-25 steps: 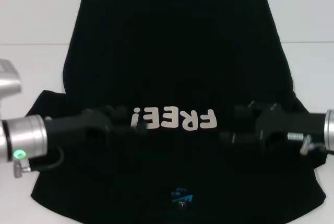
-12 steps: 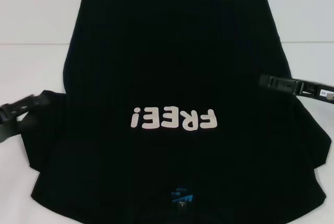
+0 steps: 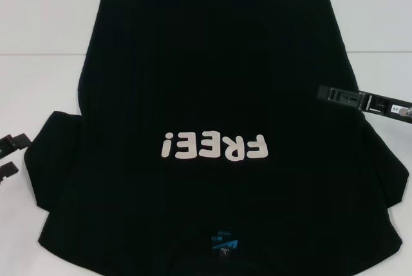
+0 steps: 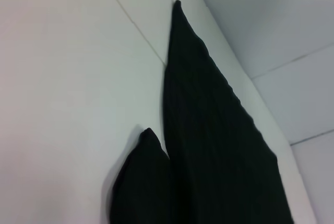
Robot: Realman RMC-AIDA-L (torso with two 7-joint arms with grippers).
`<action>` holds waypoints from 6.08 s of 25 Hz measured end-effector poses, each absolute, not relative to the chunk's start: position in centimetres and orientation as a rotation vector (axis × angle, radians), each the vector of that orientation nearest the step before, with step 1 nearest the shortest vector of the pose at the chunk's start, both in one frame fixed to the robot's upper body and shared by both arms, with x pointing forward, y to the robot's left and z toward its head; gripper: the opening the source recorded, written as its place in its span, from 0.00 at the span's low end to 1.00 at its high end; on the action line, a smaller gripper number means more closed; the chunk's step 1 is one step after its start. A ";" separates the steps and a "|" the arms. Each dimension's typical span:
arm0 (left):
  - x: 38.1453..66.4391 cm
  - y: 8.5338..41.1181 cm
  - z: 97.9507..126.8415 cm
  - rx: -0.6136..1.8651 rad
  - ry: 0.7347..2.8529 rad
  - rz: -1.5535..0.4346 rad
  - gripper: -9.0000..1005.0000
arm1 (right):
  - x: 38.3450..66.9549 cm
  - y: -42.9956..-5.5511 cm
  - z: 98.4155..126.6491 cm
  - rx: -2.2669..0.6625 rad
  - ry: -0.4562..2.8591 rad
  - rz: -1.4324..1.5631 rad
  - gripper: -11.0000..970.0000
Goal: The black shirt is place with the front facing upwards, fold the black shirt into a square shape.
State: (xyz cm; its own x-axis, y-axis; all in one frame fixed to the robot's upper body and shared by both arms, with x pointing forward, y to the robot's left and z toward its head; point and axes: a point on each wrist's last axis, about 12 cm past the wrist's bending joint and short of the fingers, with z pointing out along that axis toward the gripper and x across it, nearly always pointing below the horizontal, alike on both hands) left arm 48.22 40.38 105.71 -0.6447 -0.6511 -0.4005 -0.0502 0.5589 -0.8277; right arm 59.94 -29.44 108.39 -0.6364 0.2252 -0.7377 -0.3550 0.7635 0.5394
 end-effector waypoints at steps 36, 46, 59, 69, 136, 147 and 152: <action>50.9 38.3 104.2 -0.505 2.205 -0.937 0.84 | 59.5 -30.2 108.0 -0.043 2.091 0.862 0.97; 51.0 38.3 104.2 -0.511 2.204 -0.935 0.55 | 59.4 -30.2 108.0 -0.048 2.091 0.872 0.97; 51.0 38.1 104.2 -0.491 2.226 -0.927 0.16 | 59.1 -30.5 107.8 -0.027 2.091 0.871 0.97; 51.0 40.7 105.1 -0.552 2.205 -0.834 0.02 | 58.8 -31.0 107.6 -0.002 2.086 0.869 0.97; 53.3 31.9 109.2 0.420 2.086 -1.060 0.69 | 57.9 -33.1 108.5 -0.053 2.140 0.934 0.97; 53.6 32.0 109.1 0.371 2.051 -1.029 0.85 | 55.9 -37.8 112.3 0.092 2.450 0.989 0.97; 53.6 31.9 109.0 0.368 2.051 -1.030 0.86 | 56.1 -38.3 113.3 0.139 2.555 0.909 0.97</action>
